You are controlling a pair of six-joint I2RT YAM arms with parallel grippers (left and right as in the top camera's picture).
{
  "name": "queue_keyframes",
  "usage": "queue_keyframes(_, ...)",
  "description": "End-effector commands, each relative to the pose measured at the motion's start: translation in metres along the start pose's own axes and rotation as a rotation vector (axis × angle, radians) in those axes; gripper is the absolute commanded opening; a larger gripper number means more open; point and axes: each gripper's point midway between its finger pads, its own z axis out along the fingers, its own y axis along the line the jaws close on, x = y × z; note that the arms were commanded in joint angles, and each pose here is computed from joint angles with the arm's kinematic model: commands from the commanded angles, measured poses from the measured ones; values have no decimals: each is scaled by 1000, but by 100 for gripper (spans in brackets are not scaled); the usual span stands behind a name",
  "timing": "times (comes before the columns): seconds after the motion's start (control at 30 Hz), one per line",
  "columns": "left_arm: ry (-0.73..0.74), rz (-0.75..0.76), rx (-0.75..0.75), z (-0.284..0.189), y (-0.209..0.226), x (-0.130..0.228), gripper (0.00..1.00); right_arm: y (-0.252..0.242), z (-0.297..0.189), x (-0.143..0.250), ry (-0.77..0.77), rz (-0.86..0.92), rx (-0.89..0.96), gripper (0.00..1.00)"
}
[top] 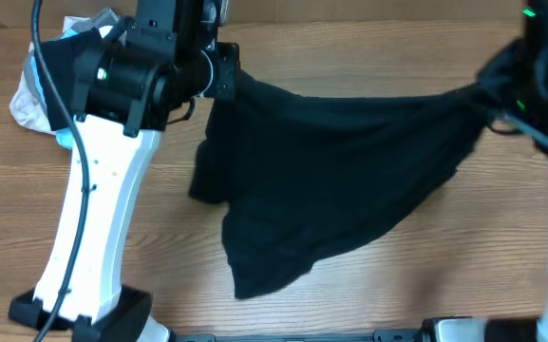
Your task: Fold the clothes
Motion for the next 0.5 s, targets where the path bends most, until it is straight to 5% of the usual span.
queue_keyframes(0.0,-245,-36,-66,-91,3,-17,4,-9,-35,-13,-80,46,-55,4)
queue_keyframes(0.23,-425,-101,-102,-146,12,-29,4,-4,-48,-24,-134,71,-110,4)
queue_keyframes(0.47,-407,-139,-311,-79,35,-57,4,34,8,-36,-132,69,-107,4)
